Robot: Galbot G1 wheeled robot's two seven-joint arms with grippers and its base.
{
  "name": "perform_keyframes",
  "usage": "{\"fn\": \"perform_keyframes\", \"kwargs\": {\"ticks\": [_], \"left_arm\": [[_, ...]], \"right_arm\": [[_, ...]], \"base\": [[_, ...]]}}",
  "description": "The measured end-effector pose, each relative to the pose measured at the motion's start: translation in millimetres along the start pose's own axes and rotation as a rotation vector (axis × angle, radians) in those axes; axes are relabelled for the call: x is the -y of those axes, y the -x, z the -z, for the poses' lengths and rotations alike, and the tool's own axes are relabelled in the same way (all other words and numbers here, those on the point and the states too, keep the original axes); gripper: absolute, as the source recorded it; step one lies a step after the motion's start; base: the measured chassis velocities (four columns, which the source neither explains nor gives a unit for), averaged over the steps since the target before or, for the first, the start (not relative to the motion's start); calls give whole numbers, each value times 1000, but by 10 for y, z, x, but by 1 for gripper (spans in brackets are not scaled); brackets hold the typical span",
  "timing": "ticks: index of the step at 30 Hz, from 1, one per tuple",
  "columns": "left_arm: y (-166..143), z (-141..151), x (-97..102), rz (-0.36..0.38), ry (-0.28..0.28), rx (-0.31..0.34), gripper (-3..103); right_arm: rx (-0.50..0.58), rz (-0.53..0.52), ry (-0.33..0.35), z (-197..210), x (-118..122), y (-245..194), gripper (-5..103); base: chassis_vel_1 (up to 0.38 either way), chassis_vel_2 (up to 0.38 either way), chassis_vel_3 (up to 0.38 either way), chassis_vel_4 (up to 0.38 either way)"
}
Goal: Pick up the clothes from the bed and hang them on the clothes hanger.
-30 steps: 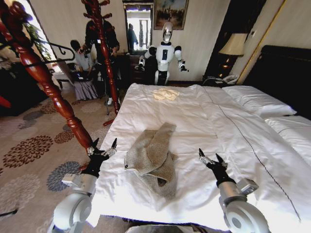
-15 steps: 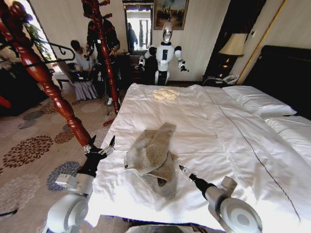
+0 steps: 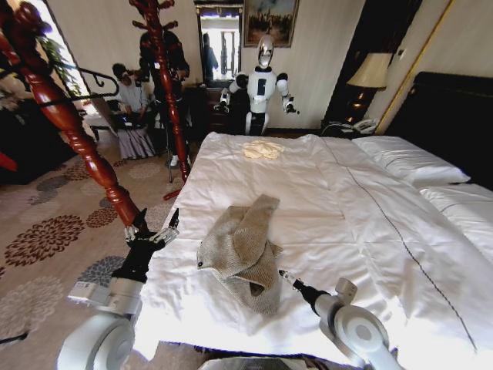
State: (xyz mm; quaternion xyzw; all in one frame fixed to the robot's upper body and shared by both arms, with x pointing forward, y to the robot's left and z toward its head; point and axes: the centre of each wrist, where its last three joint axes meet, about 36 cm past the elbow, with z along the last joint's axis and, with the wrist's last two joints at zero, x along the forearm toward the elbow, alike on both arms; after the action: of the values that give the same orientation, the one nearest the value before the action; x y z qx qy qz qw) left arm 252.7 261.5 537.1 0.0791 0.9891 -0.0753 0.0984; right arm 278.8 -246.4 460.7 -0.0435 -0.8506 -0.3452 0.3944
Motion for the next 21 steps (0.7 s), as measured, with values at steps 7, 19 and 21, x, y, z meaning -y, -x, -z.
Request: {"fn": "perform_keyframes", "kwargs": {"ticks": [7, 19, 21], "left_arm": [[31, -45, -14, 10, -5, -7, 100], [23, -116, -7, 40, -17, -19, 100], [17, -118, -9, 42, -14, -22, 100]], "right_arm": [[-36, -8, 11, -156, -1, 40, 100], [-91, 54, -10, -439, -54, 156, 99], [-85, 76, -5, -463, -78, 162, 94]], "base": [[0, 0, 0, 0], [0, 0, 0, 0], [0, 0, 0, 0]]}}
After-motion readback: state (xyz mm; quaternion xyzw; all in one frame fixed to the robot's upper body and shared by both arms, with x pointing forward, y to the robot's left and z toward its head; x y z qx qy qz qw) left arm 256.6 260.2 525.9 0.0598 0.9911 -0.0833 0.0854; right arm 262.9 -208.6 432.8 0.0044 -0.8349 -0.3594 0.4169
